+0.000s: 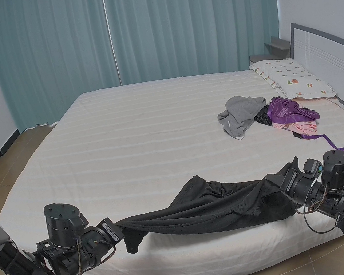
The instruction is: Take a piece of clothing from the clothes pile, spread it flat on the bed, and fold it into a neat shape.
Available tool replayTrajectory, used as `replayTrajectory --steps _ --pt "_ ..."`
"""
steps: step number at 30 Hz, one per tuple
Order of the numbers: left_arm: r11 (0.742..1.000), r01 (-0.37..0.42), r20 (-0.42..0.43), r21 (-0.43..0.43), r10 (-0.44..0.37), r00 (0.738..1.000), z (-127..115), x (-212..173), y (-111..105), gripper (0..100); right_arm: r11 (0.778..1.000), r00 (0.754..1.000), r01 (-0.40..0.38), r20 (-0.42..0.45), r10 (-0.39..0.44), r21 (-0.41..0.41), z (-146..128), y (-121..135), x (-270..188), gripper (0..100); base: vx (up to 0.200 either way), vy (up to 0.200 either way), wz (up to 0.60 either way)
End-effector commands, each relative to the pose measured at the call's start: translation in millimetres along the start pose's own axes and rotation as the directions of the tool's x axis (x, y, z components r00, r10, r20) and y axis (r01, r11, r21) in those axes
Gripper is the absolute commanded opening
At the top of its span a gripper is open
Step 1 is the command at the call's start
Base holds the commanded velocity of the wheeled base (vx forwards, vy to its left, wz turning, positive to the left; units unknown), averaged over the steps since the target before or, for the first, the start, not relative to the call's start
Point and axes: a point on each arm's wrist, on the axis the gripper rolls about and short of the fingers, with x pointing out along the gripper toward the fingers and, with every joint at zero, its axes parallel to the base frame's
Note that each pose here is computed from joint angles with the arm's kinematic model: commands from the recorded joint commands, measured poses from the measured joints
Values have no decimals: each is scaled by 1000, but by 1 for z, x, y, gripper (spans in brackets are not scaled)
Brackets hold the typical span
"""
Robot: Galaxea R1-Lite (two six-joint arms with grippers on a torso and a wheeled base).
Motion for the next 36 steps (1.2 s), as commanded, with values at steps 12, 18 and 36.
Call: replayTrajectory --steps 12,18,36 --pt "1000 -5 -8 5 5 1000 -2 2 0 0 1000 1000 15 -13 -15 1 -3 -4 2 0 0 67 0" --pt "1000 -6 -12 4 6 1000 -3 2 0 0 1000 1000 13 -15 -13 1 -3 -3 1 0 0 0 0" --pt "998 61 59 32 -63 996 5 -21 -13 0 994 990 -109 83 111 -20 14 23 -34 0 -156 0 0"
